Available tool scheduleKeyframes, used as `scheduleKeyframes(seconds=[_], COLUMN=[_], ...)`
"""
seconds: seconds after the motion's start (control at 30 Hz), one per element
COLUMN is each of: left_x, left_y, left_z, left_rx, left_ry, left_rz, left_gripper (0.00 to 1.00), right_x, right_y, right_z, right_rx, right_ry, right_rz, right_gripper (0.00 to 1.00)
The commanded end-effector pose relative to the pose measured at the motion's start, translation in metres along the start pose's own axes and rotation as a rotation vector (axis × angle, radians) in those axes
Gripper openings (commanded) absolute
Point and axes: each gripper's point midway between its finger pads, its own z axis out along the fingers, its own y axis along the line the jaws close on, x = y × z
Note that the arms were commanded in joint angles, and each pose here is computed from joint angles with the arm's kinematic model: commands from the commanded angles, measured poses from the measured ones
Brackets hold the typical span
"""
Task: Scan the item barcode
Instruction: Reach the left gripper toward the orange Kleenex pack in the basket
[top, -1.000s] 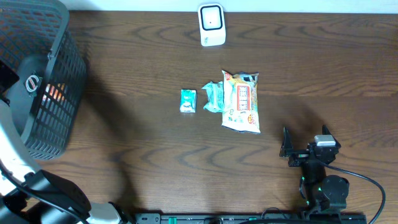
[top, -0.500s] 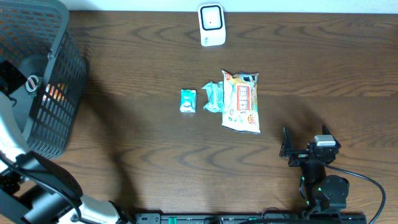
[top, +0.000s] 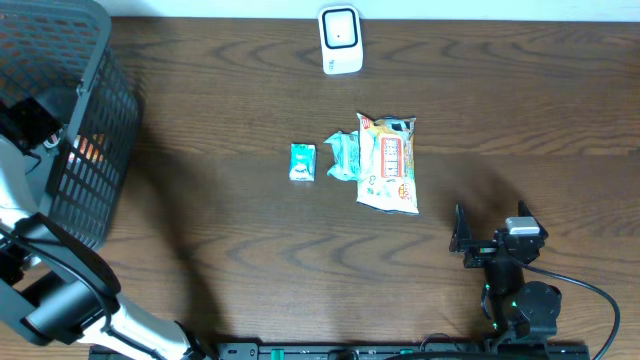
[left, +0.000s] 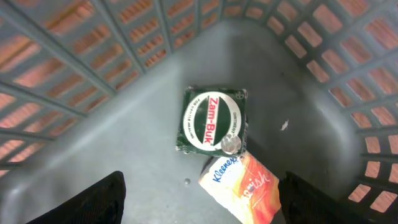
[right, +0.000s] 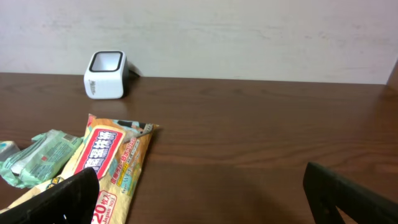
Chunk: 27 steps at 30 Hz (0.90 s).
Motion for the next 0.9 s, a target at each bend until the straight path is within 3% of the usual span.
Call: scheduleKeyframes(seconds=[0.0,0.17,0.3,0.5,0.87], left_x=[0.018,0.040,0.062,0.088,0.103], left_y=[-0.008,-0.022,-0.019,-0.017,-0.015], left_z=[0.015,0.027,0.041,0.057,0.068], left_rx=[0.064,0.152,0.141,0.092,0.054], left_ry=[0.070,0.158,0.245,0.356,0.411], left_rz=[0.002,-0.012,-0.054,-0.332,-0.470], left_gripper=[0.78,0.77,0.78,0.78,0.78], right_x=[0.001,0.001,0.001,0.001,0.001], right_y=[0.000,0.000,0.000,0.000,0.000], right_z=[0.000,0.000,0.000,0.000,0.000], right_rx=[0.001,0.001,0.001,0.001,0.001], right_ry=[0.002,0.002,0.002,0.002,0.002], right_rz=[0.002,0.002,0.002,0.002,0.002], right_gripper=[0.99,0.99,0.99,0.99,0.99])
